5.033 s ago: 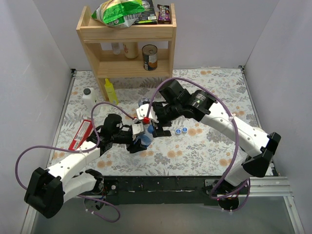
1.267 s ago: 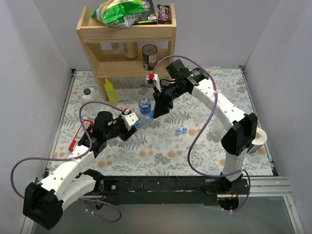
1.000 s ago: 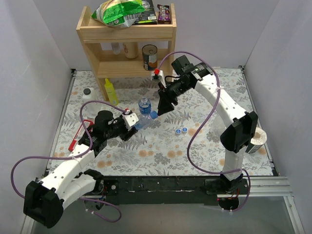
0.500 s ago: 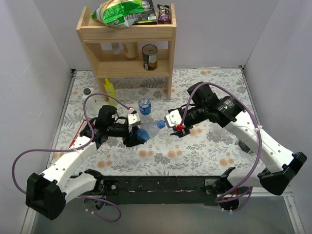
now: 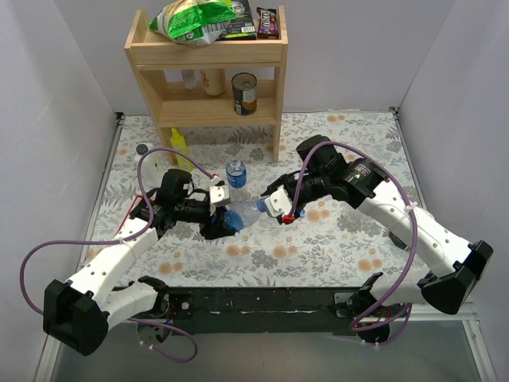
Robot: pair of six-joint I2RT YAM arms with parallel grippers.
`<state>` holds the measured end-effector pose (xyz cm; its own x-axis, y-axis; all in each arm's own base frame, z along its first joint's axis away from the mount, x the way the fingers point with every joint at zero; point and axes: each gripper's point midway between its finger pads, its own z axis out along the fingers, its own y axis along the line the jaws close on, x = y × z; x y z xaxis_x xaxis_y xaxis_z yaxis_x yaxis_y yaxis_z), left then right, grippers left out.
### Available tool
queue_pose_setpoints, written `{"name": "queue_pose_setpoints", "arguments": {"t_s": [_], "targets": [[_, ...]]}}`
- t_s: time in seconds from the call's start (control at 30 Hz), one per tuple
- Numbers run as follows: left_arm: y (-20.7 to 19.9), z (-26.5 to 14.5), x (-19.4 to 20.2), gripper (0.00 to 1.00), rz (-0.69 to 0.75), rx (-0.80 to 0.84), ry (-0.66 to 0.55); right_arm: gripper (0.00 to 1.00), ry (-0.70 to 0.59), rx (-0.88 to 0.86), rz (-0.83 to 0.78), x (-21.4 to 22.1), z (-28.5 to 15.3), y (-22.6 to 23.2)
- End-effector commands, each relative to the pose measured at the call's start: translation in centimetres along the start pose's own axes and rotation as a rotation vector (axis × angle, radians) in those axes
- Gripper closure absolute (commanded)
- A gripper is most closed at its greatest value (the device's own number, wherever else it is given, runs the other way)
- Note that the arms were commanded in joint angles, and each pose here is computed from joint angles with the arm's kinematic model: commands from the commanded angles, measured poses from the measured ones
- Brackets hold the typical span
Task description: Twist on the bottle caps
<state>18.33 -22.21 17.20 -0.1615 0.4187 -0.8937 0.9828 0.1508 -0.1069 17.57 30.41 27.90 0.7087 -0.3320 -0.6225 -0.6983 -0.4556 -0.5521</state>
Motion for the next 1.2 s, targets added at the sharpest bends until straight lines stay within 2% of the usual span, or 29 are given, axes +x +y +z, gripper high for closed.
{"name": "queue_pose_setpoints", "arguments": {"t_s": [0.0, 0.1, 0.27, 0.33, 0.4, 0.47, 0.57, 0.7, 0.9, 0.93, 1.07, 1.17], "targets": [[-0.3, -0.6, -1.5, 1.0, 0.072, 0.014, -0.021, 0.49, -0.024, -0.002, -0.065, -0.8, 0.3, -0.6], [-0.2, -0.6, -1.5, 1.0, 0.081, 0.01, -0.018, 0.56, -0.026, -0.031, -0.065, -1.0, 0.3, -0.2], [0.4, -0.5, -1.5, 1.0, 0.096, -0.009, -0.014, 0.59, -0.034, -0.06, -0.062, -1.5, 0.5, 0.4], [0.9, -0.5, -1.4, 1.0, 0.098, -0.032, -0.006, 0.66, -0.033, -0.074, -0.026, -1.4, 0.8, 0.3], [1.8, -0.6, -1.4, 1.0, 0.11, -0.077, -0.004, 0.72, -0.034, -0.086, 0.054, -2.0, 0.4, 0.0], [2.4, -0.7, -1.6, 1.0, 0.126, -0.119, -0.012, 0.75, -0.017, -0.135, 0.233, -1.4, 1.2, 0.4], [3.9, -1.0, -1.8, 1.0, 0.139, -0.22, -0.026, 0.83, -0.041, -0.157, 0.388, -1.6, 1.4, -1.0], [5.1, -2.1, -2.9, 1.0, 0.174, -0.349, -0.08, 0.99, -0.076, -0.17, 0.61, -1.7, 1.4, -1.7], [7.3, -3.2, -3.2, 1.0, 0.087, -0.511, -0.107, 0.99, -0.093, -0.135, 0.9, -1.0, 1.7, -2.9], [7.5, -3.3, -3.1, 1.0, 0.056, -0.526, -0.113, 0.99, -0.097, -0.105, 1.0, -0.9, 2.0, -3.3], [8.8, -4.1, -2.4, 1.0, -0.016, -0.635, -0.113, 0.99, -0.117, -0.052, 1.222, 0.0, 2.0, -4.6], [9.2, -4.4, -1.7, 1.0, -0.033, -0.673, -0.094, 0.99, -0.153, -0.052, 1.231, -0.3, 1.9, -5.6]]}}
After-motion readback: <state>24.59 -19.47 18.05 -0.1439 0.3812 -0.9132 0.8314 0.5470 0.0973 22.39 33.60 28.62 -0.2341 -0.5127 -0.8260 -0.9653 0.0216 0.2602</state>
